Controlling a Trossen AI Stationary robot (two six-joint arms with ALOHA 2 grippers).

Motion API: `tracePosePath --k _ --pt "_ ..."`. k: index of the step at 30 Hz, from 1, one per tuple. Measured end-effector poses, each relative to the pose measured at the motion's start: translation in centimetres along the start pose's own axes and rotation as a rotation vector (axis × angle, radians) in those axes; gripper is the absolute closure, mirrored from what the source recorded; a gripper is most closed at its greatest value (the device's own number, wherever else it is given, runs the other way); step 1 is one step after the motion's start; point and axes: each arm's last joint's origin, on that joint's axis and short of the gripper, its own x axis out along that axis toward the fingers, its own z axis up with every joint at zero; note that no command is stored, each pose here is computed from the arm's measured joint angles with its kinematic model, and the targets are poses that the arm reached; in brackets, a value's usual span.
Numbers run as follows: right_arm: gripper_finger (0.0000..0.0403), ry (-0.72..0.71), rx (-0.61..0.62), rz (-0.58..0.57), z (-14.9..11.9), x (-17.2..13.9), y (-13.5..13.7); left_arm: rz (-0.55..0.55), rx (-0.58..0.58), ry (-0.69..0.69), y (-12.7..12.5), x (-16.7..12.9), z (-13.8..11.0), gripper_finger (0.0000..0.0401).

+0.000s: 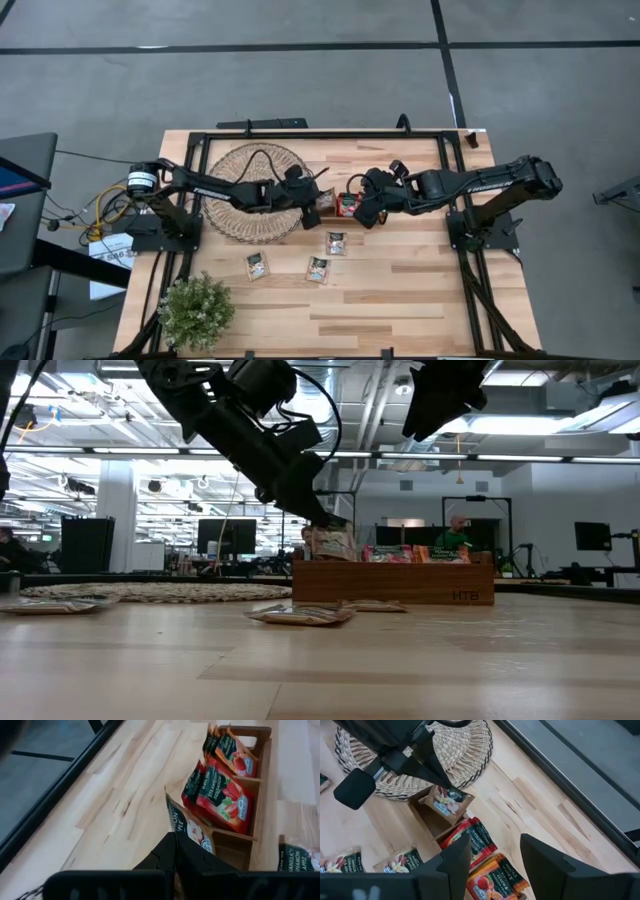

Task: Pick & Place Tea
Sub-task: Put the brown tea bag into the left section of the wooden organizer

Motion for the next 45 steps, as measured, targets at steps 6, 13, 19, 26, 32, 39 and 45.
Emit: tracePosePath --k 6,13,19,26,32,39,45 --pt "0.0237 0.000 0.000 0.000 0.00 0.00 0.00 -0.022 0.015 0.004 0.25 0.10 -0.02 0.0401" --pt "0.0241 -0.001 0.000 0.001 0.01 -0.01 0.00 -0.020 0.081 0.003 0.41 0.16 -0.02 0.0401" --pt "0.0242 -0.002 0.001 0.001 0.02 -0.01 0.01 -0.016 0.106 0.002 0.42 0.15 0.00 0.0401" --pt "0.0241 -0.002 0.001 0.001 0.03 0.00 0.00 -0.017 0.106 0.001 0.41 0.13 0.01 0.0401" --pt "0.0243 -0.002 0.001 0.001 0.03 0.00 0.00 -0.066 0.104 -0.003 0.27 0.12 0.02 0.0393" --pt "0.0241 -0.002 0.001 0.001 0.03 0.00 0.00 -0.071 0.093 -0.003 0.27 0.12 0.02 0.0347" --pt "0.0244 -0.002 -0.003 0.004 -0.02 -0.08 0.10 -0.020 0.104 0.000 0.42 0.13 0.02 0.0311"
